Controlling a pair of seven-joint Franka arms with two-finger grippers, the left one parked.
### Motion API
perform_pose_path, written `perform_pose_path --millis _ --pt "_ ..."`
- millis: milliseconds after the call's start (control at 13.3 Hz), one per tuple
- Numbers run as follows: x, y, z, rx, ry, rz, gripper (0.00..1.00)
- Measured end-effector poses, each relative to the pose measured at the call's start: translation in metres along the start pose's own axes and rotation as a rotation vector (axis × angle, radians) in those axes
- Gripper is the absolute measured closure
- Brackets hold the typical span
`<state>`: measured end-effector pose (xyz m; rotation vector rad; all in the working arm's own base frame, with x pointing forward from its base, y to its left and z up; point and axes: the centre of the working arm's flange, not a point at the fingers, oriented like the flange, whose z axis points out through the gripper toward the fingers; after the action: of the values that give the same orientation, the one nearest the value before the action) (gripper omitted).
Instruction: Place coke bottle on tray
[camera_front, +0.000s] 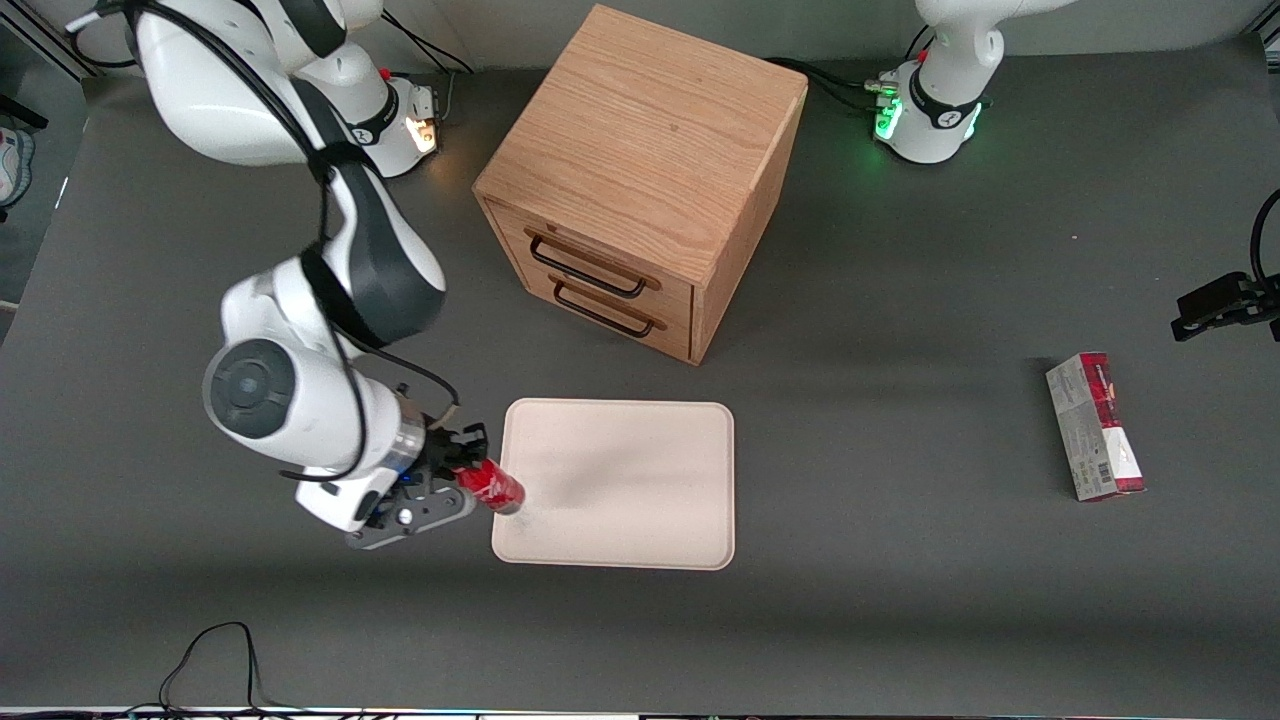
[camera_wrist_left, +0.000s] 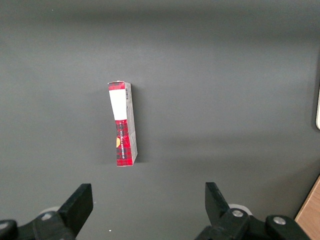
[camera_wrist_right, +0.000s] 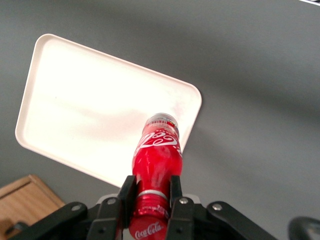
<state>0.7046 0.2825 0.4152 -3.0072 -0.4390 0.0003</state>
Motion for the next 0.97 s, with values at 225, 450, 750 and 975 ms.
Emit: perform_pose_path --millis 225,450,750,975 --pt "0.013 -0.002 0.049 0.004 0.019 0.004 0.68" --pt "0.023 0.006 0.095 0.006 0.035 0.017 0.68" --pt "0.026 0.006 0.093 0.009 0.059 0.071 0.31" --pt "0.031 0.003 0.054 0.017 0.128 0.077 0.00"
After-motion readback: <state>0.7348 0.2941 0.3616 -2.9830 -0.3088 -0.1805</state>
